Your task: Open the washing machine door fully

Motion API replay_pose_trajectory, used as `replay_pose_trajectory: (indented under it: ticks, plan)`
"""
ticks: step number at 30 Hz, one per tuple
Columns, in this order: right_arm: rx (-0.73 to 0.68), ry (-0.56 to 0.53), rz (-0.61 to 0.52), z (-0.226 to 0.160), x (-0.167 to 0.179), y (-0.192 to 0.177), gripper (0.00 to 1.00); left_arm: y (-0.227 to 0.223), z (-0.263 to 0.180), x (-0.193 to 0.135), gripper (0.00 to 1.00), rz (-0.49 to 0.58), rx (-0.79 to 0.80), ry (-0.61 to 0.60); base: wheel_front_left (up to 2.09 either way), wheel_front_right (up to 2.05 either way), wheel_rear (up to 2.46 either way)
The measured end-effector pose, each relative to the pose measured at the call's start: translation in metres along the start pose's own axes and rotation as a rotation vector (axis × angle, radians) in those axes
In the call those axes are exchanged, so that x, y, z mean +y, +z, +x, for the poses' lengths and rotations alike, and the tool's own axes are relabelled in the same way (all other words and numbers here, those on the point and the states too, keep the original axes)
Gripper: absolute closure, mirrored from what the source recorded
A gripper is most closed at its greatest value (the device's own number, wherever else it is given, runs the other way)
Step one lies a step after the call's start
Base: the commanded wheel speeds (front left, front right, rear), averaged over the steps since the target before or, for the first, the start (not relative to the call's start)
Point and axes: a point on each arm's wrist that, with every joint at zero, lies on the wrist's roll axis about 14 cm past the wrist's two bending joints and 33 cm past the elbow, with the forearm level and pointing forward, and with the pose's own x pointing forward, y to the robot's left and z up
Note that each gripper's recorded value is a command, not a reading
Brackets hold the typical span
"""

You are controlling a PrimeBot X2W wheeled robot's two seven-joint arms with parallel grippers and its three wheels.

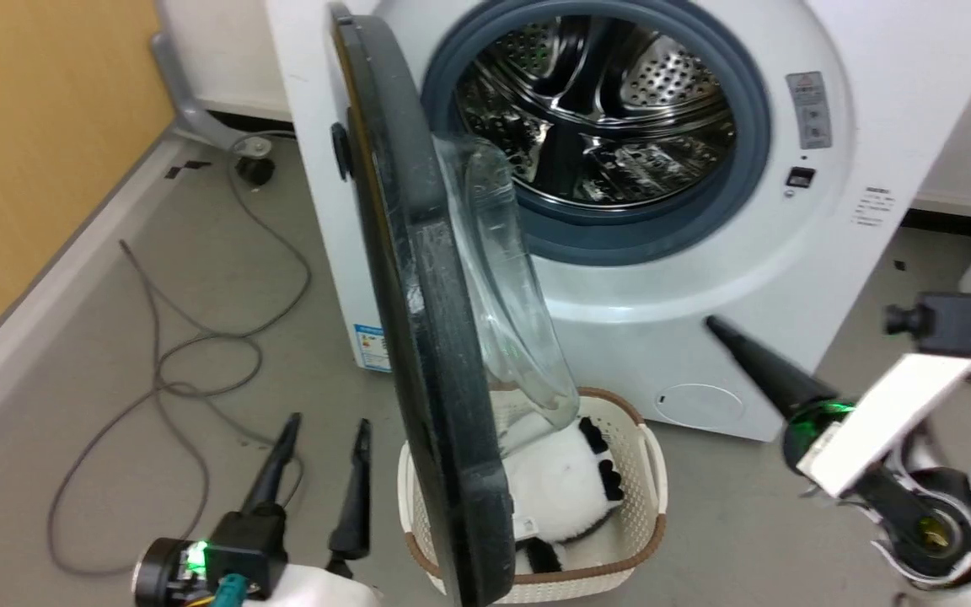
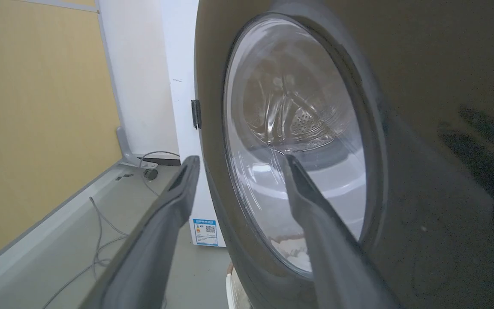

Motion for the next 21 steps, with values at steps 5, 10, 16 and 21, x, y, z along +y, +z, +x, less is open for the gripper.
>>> replay_pose_trajectory:
  ticks: [5,10,16,21]
  plan:
    - [-0.138,-0.123,-0.378,-0.03,-0.023,0.032,1.0,0.002,0.006,-0.003,0.0,0.002,-0.008,-0.017,0.0,0.0,0.0]
    - [-0.305,-0.238,-0.58,-0.066,-0.046,0.054,1.0,0.004,0.01,-0.007,0.0,-0.004,-0.017,-0.037,0.0,0.0,0.0]
    - [-0.439,-0.366,-0.607,-0.108,-0.066,0.051,1.0,-0.001,0.008,-0.01,0.0,-0.009,-0.003,-0.044,0.0,0.0,0.0]
    - [-0.445,-0.484,-0.565,-0.133,-0.083,0.025,1.0,-0.007,0.007,-0.015,0.0,-0.019,0.016,-0.061,0.0,0.0,0.0]
